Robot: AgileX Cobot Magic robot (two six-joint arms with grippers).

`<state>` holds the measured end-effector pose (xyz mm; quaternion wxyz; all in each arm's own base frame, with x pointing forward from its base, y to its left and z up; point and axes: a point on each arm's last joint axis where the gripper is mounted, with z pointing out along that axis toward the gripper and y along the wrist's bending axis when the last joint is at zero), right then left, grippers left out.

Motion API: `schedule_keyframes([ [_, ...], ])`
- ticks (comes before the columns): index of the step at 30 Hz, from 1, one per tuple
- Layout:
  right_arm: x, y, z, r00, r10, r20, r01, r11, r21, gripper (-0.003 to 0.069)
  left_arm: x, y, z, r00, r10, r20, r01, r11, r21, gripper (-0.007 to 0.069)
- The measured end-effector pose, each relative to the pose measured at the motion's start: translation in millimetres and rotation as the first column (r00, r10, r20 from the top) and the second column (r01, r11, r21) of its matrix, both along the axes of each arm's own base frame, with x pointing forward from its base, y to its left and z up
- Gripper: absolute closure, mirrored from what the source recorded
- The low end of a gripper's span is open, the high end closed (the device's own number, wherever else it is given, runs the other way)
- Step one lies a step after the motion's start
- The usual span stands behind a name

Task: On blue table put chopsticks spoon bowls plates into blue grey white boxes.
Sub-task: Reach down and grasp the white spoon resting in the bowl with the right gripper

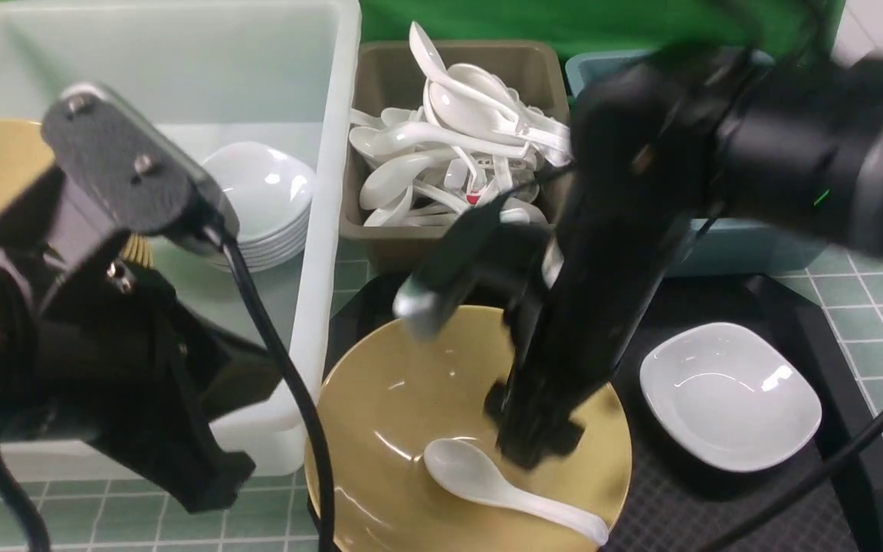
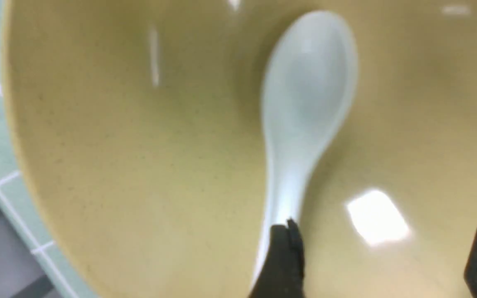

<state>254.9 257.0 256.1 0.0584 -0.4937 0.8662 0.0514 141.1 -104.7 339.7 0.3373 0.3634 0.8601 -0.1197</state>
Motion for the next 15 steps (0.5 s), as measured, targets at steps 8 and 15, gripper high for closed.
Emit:
schedule_keyframes([
  [8,1,21,-45,0.997,0.041,-0.062,-0.046,0.996,-0.077,0.0082,2,-1,-3,1.000,0.006,0.021,-0.006,1.000,-0.014,0.0637],
  [15,1,23,-66,0.992,0.040,-0.123,-0.057,0.989,-0.136,0.0235,7,-3,-8,0.998,0.021,0.064,-0.018,0.999,-0.046,0.0637],
])
